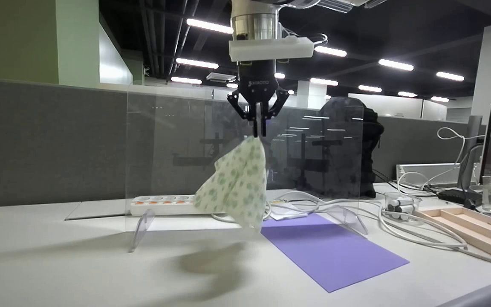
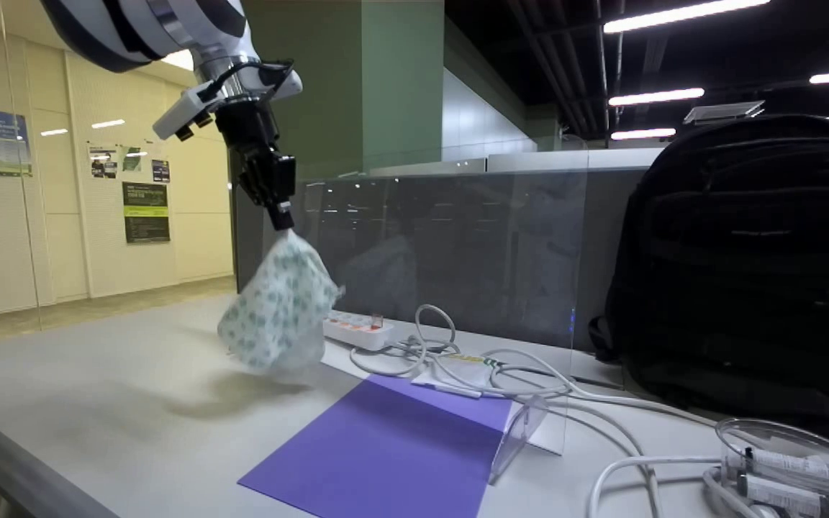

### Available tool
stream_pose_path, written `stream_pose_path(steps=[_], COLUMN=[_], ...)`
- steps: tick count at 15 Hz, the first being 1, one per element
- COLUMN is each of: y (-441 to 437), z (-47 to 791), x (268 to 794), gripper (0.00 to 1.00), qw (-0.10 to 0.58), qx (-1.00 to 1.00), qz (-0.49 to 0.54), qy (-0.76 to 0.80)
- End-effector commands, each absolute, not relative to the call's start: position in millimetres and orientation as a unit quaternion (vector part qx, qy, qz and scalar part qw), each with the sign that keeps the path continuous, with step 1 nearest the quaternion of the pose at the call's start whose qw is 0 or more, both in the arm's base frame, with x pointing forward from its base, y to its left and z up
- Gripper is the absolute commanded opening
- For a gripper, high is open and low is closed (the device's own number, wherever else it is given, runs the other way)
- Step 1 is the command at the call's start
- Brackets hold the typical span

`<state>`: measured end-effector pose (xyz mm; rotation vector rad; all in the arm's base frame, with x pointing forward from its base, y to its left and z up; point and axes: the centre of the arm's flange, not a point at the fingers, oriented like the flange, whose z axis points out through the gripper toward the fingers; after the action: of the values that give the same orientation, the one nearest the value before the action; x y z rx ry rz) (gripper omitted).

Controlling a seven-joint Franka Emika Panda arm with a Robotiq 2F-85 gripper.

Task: Put the cloth on the table

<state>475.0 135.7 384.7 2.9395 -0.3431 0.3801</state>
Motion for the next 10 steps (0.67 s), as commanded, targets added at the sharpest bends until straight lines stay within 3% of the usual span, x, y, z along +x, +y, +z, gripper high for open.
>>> stream_pose_path(steps=[1, 8, 10], y=[134.3, 135.2, 134.6], z=[390.6, 392.9, 394.6], x=[470.3, 467.4, 467.7], gripper=[0.48, 0.95, 1.00], qw=[0.067, 0.069, 0.070], qx=[0.981, 0.980, 0.979], qz=[0.130, 0.140, 0.143], qy=[-0.128, -0.125, -0.125])
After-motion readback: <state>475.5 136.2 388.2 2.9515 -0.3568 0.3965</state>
